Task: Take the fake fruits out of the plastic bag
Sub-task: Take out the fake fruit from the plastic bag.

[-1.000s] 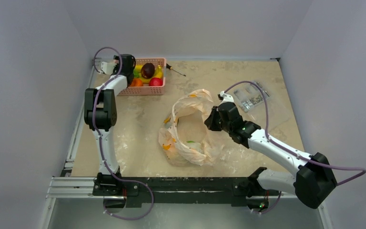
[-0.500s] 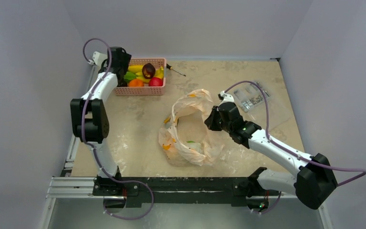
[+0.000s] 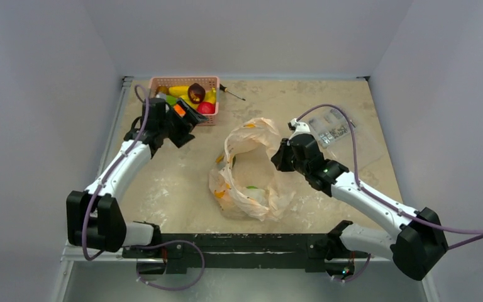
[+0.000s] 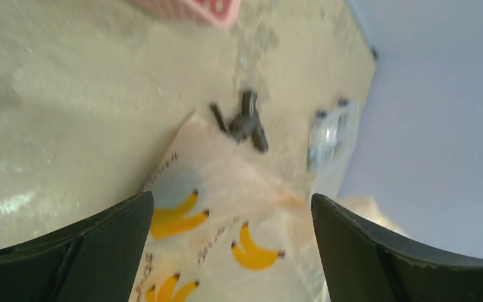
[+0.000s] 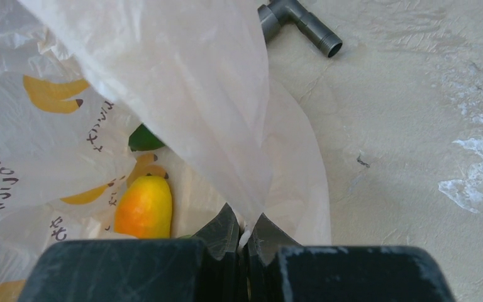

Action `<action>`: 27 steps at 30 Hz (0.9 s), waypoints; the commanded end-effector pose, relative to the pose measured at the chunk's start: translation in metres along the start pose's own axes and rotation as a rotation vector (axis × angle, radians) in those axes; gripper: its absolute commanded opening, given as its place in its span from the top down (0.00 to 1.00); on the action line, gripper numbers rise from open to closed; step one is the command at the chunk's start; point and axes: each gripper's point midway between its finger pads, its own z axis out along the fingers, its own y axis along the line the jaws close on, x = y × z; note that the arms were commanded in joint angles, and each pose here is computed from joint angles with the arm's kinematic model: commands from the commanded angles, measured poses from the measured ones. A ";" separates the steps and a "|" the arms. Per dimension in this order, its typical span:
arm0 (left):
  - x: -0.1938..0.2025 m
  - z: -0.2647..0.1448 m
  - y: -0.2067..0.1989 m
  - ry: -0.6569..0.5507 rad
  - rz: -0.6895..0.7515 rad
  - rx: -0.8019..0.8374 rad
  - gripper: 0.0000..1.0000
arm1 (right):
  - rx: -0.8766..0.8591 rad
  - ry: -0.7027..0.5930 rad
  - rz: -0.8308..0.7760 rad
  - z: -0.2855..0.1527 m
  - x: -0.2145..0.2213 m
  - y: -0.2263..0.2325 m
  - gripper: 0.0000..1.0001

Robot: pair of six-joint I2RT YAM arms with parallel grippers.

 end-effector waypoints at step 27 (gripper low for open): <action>0.155 -0.234 -0.048 0.333 0.402 0.640 0.08 | -0.304 -0.161 -0.190 -0.039 -0.106 0.112 1.00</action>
